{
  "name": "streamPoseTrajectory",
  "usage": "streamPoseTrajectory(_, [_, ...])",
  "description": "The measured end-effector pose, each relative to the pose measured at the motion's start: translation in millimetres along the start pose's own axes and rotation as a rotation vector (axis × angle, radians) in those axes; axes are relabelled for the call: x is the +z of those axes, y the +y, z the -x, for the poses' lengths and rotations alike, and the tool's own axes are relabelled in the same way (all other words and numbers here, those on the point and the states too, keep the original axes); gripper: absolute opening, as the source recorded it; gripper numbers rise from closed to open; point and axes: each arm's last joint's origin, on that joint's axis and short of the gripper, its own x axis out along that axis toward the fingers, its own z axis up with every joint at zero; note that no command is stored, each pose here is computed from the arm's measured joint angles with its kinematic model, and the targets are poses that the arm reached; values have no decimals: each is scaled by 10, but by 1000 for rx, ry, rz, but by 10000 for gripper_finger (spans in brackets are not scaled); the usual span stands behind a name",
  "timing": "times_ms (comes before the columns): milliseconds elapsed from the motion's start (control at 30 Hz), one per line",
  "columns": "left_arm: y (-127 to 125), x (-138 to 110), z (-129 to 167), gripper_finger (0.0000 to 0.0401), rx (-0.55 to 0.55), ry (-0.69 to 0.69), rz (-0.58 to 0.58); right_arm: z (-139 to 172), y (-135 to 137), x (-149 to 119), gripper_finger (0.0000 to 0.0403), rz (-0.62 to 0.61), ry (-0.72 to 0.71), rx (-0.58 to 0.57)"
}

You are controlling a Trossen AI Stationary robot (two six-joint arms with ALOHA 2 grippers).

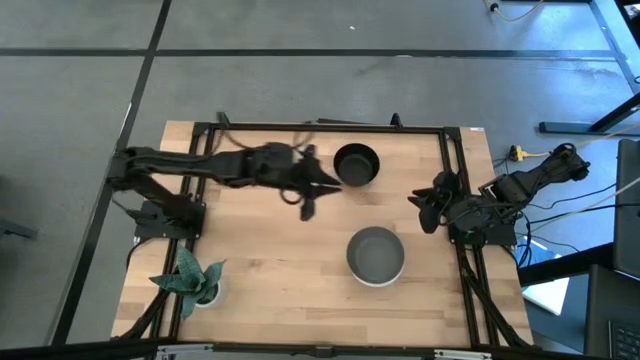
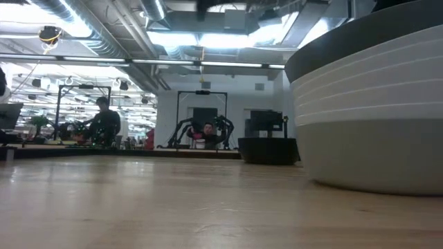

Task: Nest bowls inside each other
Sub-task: Stack the black bowl on the gray bowl

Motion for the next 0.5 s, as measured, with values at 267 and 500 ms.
streamPoseTrajectory(267, [92,-539,578,66,152,-26,101,-132,-101,149,127,-162,-17,-83])
streamPoseTrajectory(500, [94,-727,826,66,190,-47,139,-327,-162,315,127,-166,-4,-115])
